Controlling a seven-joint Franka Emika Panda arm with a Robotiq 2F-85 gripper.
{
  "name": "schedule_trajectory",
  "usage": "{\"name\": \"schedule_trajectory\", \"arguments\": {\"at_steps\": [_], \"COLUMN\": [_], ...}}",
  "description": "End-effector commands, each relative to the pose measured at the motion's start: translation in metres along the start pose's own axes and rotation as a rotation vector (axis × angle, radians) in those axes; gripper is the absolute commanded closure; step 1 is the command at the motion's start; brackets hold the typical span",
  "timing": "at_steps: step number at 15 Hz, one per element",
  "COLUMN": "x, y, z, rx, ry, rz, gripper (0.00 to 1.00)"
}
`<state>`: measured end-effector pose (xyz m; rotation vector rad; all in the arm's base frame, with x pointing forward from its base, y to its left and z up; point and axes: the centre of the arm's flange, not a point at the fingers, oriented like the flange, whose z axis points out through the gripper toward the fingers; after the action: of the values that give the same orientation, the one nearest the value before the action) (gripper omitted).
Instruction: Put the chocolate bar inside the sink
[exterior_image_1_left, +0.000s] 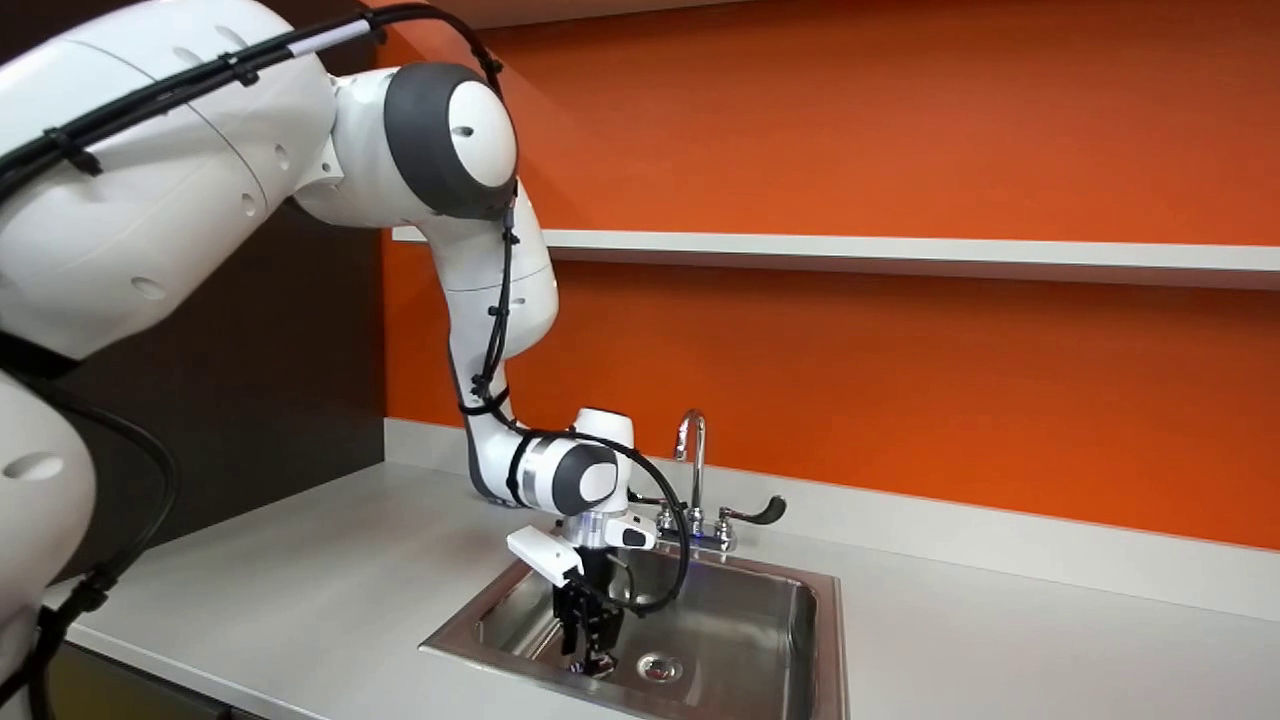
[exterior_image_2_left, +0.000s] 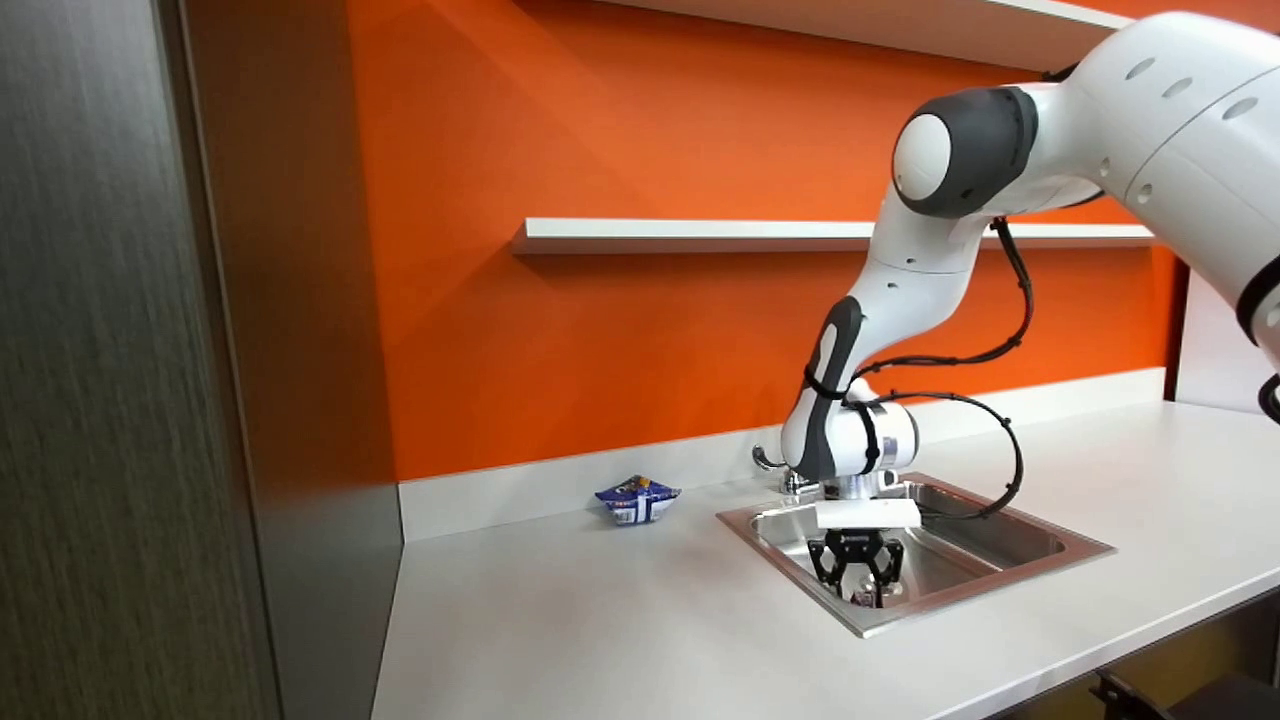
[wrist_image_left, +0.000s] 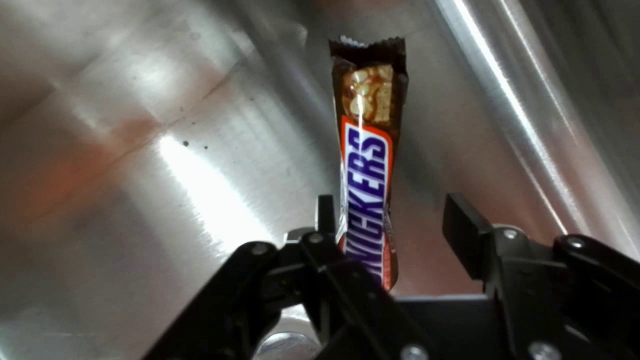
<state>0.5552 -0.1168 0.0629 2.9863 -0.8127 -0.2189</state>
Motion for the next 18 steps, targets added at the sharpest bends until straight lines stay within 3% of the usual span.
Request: {"name": "schedule_trajectory", "arguments": {"at_steps": [1, 2, 3, 9, 18], "x": [-0.01, -0.01, -0.011, -0.025, -0.084], "y": [0.004, 0.004, 0.004, 0.007, 0.0], "z": [-0.029, -0.035, -0.042, -0.072, -0.124], "rx": [0.023, 0.026, 0.028, 0.034, 0.022], "ry": [0.034, 0.042, 0.048, 0.073, 0.102], "rz": [-0.007, -0.009, -0.009, -0.015, -0.092], "gripper": [0.11, 0.02, 0.0, 0.0, 0.0]}}
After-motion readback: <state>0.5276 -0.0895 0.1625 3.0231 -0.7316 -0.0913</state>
